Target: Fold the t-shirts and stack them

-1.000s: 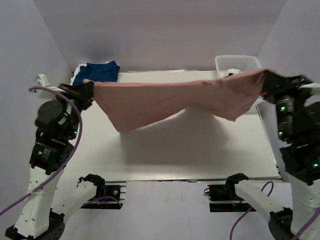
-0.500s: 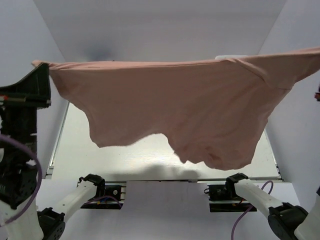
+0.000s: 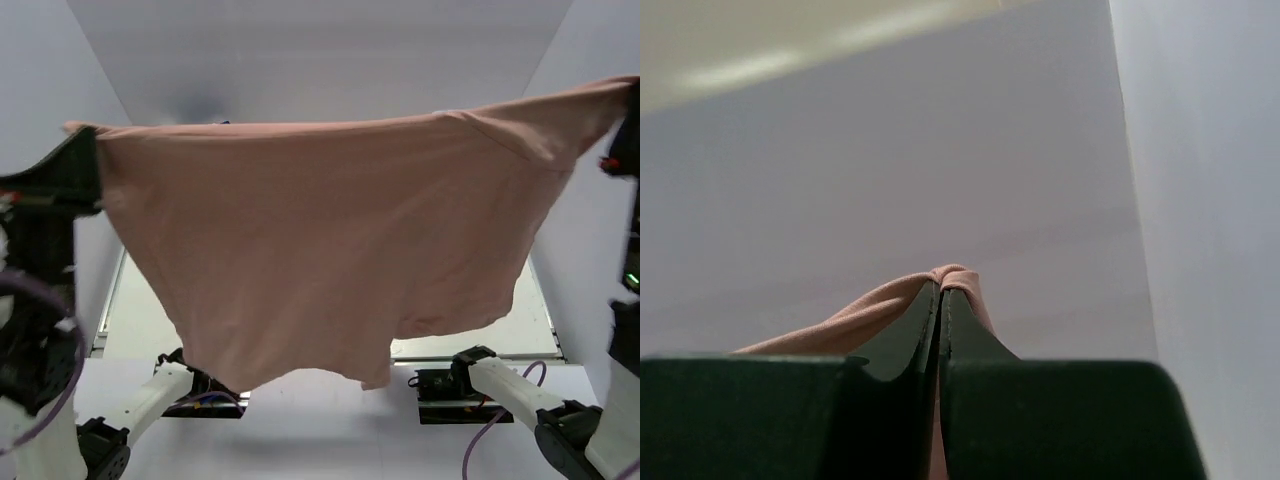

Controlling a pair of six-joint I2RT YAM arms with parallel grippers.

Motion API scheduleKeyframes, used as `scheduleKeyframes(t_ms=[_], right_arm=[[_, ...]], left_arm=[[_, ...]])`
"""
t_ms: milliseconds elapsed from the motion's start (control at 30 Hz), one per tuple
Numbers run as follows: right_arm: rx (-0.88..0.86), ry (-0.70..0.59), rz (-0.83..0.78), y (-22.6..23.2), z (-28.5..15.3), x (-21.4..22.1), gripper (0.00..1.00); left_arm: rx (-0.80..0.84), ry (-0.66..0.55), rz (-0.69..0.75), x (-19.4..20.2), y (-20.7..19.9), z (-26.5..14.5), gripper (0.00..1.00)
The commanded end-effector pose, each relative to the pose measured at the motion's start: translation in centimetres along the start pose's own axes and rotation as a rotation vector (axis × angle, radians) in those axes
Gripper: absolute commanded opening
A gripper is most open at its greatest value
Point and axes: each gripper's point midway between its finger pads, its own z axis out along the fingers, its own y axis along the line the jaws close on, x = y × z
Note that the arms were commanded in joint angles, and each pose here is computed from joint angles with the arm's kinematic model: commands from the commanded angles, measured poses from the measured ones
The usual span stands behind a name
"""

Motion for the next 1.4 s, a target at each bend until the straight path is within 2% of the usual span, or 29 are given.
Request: scheduleKeyframes(t_ms=[0, 33, 100, 133, 200, 233, 300, 333, 367, 433, 467, 500, 533, 567, 600, 633, 667, 800, 867, 900, 967, 1067, 1100, 1133, 1167, 1200, 1367], right_arm=[[0.172, 0.082, -0.12, -2.5, 3.3, 5.9, 0.0], [0.208, 0.171, -0.16, -2.9, 4.6, 11.3, 0.0], [0.257, 0.253, -0.189, -3.7, 5.5, 16.3, 0.0], [0.266, 0.352, -0.238, -4.2, 5.6, 22.0, 0.0], [0.278, 0.454, -0.231, -4.6, 5.6, 27.9, 0.0], [0.297, 0.565, -0.227, -5.3, 4.5, 33.7, 0.0], [0.248, 0.683, -0.205, -5.0, 3.7, 39.7, 0.0], [0.268, 0.773, -0.191, -6.1, 2.4, 44.3, 0.0], [0.256, 0.831, -0.184, -6.2, 1.9, 47.7, 0.0], [0.254, 0.926, -0.167, -7.2, 1.4, 52.5, 0.0], [0.22, 1.01, -0.163, -7.1, 0.8, 56.0, 0.0], [0.204, 1.046, -0.149, -7.2, 0.7, 57.1, 0.0], [0.205, 1.061, -0.139, -7.1, 2.2, 59.0, 0.04], [0.221, 1.186, -0.162, -8.2, -0.2, 62.4, 0.23], [0.189, 1.182, -0.14, -7.5, 1.3, 62.4, 0.57], [0.21, 1.268, -0.154, -8.3, -0.4, 65.0, 0.8], [0.205, 1.314, -0.173, -8.3, -0.9, 66.3, 0.9], [0.166, 1.365, -0.152, -7.7, -2.5, 67.1, 0.9], [0.149, 1.339, -0.121, -7.0, -2.8, 65.0, 0.9], [0.133, 1.345, -0.105, -6.8, -3.8, 65.3, 0.9], [0.093, 1.301, -0.059, -5.5, -3.4, 62.6, 0.9], [0.084, 1.373, -0.019, -5.5, -7.8, 62.3, 0.9], [0.078, 1.385, -0.013, -5.3, -8.4, 62.2, 0.9], [0.072, 1.392, 0.006, -5.2, -9.3, 61.9, 0.9], [0.084, 1.421, 0.007, -5.6, -10.8, 62.3, 0.9], [0.058, 1.433, 0.041, -5.0, -11.4, 62.3, 0.9], [0.009, 1.504, 0.107, -4.2, -14.0, 64.5, 0.9]], left_arm=[[-0.244, 0.101, 0.098, 7.5, 6.2, 4.2, 0.0], [-0.285, 0.125, 0.107, 9.1, 7.3, 4.7, 0.0], [-0.456, 0.177, 0.166, 13.7, 11.8, 5.9, 0.0], [-0.51, 0.2, 0.199, 15.5, 13.4, 6.1, 0.0], [-0.665, 0.254, 0.257, 19.9, 18.0, 5.6, 0.0], [-0.726, 0.308, 0.301, 23.2, 20.3, 5.7, 0.0], [-0.807, 0.379, 0.353, 28.0, 23.8, 4.7, 0.0], [-0.83, 0.418, 0.374, 29.9, 25.4, 4.6, 0.0], [-0.874, 0.489, 0.401, 33.8, 28.1, 4.4, 0.0], [-0.911, 0.567, 0.412, 37.6, 30.7, 4.5, 0.0], [-0.978, 0.664, 0.469, 41.3, 34.3, 3.2, 0.0], [-1.011, 0.708, 0.476, 43.1, 35.8, 2.8, 0.16], [-1.018, 0.715, 0.471, 43.8, 36.3, 4.1, 0.32], [-1.056, 0.776, 0.484, 45.2, 37.7, 3.3, 0.54], [-1.107, 0.864, 0.512, 47.9, 40.4, 1.8, 0.95], [-1.101, 0.843, 0.483, 47.9, 40.3, 3.9, 1.0], [-1.113, 0.897, 0.487, 48.7, 40.5, 3.4, 1.0], [-1.09, 0.891, 0.475, 48.8, 40.6, 4.8, 1.0], [-1.014, 0.889, 0.458, 47.6, 38.9, 5.4, 1.0], [-0.997, 0.904, 0.451, 48.1, 39.1, 4.3, 1.0], [-0.906, 0.951, 0.426, 48.2, 37.8, 3.7, 1.0], [-0.777, 1.005, 0.396, 48.3, 35.1, 1.6, 1.0], [-0.772, 1.053, 0.382, 49.0, 35.4, -0.7, 1.0], [-0.67, 1.06, 0.318, 49.0, 33.3, -0.3, 1.0], [-0.642, 1.078, 0.293, 49.4, 32.8, -1.1, 1.0], [-0.629, 1.128, 0.27, 50.1, 32.9, -3.2, 1.0], [-0.654, 1.175, 0.238, 49.8, 33.1, -7.9, 1.0]])
